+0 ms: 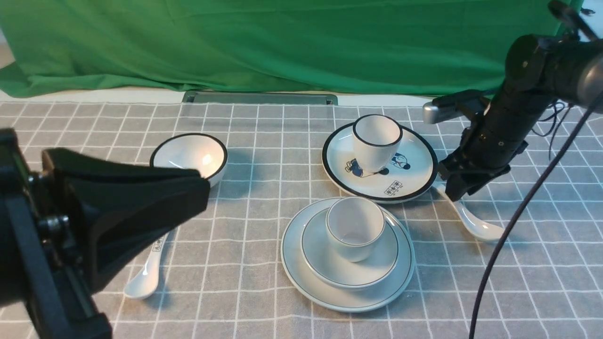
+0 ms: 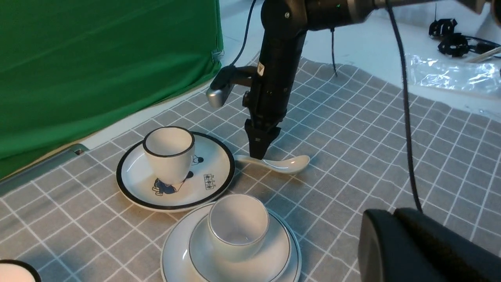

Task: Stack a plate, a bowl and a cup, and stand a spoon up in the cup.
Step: Use the right arm to grab a blue soup spoon, then use the right arm to put the blue soup spoon into the blue teacup in the middle

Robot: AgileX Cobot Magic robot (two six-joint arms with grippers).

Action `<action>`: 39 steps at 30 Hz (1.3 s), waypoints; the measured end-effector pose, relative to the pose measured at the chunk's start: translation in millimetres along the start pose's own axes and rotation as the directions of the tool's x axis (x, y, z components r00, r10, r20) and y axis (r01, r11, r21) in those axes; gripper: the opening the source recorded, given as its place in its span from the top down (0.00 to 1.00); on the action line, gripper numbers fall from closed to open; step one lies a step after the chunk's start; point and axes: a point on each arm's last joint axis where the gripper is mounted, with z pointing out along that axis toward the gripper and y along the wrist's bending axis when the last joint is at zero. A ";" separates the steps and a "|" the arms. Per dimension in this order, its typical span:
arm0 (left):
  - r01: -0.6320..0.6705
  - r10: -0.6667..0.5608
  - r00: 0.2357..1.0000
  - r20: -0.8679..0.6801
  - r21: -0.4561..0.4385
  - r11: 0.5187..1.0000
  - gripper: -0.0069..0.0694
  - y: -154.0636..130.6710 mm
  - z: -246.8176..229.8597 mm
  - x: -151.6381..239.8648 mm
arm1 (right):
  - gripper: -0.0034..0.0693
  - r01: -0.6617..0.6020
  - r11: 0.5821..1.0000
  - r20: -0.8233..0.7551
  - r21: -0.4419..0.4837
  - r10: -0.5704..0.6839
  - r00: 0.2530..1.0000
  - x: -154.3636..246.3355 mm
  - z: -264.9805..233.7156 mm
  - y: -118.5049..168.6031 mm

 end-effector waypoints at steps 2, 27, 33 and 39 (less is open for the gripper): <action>0.015 -0.015 1.000 -0.005 0.001 1.000 0.90 -0.1 -0.1 1.2 | 0.51 -0.003 1.000 -0.005 -0.008 0.003 1.000 -3.9 11.0 -2.1; -0.012 0.012 0.997 -0.072 -0.005 1.000 0.90 0.6 0.6 8.6 | 0.73 -0.036 0.999 0.033 0.012 0.035 0.999 36.2 -79.6 26.5; -0.039 0.038 0.996 -0.085 -0.010 0.999 0.90 1.5 2.7 13.2 | 0.73 0.072 0.997 0.538 0.007 -0.065 0.841 83.5 -121.3 111.2; -0.044 0.043 0.995 -0.090 -0.013 0.999 0.90 2.0 4.5 16.7 | 0.73 0.124 0.990 0.883 0.068 -0.118 0.454 116.6 -116.9 185.4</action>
